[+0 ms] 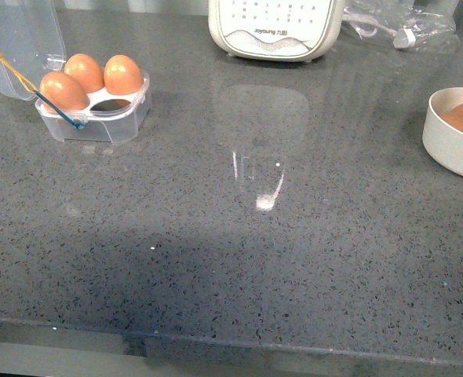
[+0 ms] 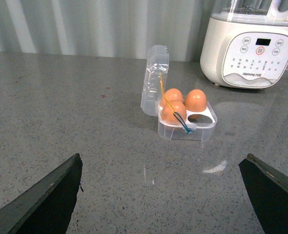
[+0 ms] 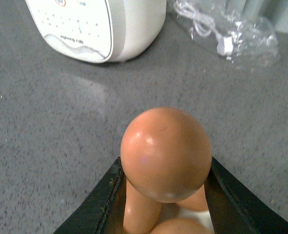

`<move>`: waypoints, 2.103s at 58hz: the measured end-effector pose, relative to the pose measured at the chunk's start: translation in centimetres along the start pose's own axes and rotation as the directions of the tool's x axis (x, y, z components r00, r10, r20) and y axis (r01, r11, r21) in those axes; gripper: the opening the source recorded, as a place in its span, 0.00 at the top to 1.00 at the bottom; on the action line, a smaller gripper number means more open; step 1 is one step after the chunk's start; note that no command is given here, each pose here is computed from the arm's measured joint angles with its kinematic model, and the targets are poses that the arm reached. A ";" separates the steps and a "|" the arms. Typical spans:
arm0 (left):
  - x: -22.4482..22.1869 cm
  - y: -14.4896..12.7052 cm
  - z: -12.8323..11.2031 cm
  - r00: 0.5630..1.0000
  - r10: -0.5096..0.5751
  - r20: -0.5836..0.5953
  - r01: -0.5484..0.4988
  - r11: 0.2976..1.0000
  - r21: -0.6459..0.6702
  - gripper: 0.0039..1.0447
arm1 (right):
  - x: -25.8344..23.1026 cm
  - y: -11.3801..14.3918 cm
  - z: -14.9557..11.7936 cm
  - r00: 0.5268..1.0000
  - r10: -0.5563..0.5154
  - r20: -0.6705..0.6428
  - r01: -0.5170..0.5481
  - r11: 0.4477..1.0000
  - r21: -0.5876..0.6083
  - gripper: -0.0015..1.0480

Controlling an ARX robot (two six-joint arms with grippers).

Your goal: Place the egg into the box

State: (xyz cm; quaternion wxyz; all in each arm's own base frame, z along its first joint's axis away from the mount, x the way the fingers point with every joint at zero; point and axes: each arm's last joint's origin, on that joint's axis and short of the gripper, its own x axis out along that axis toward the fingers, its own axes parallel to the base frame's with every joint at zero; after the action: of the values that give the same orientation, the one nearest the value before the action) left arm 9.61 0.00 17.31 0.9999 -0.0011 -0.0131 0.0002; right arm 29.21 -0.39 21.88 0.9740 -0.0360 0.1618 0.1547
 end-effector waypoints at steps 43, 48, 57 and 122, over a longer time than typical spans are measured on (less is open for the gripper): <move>0.0 0.0 0.0 1.000 0.000 0.000 0.000 1.000 0.000 0.06 | 6.9 13.0 4.8 0.774 0.629 -0.073 -0.632 0.759 -0.155 0.63; 0.0 0.0 0.0 1.000 0.000 0.000 0.000 1.000 0.000 0.06 | 7.4 13.5 4.6 0.757 0.646 -0.102 -0.653 0.738 -0.169 0.63; 0.0 0.0 0.0 1.000 0.000 0.000 0.000 1.000 0.000 0.06 | 9.3 14.1 4.5 0.745 0.653 -0.134 -0.666 0.724 -0.177 0.63; 0.0 0.0 0.0 1.000 0.000 0.000 0.000 1.000 0.000 0.06 | 16.4 21.6 4.1 0.676 0.702 -0.227 -0.737 0.650 -0.186 0.63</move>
State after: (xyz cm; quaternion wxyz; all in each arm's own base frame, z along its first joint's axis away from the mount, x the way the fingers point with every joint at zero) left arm 9.61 0.00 17.31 0.9999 -0.0011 -0.0131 0.0002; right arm 38.45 25.38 19.96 0.8051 -0.1075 0.2058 0.5458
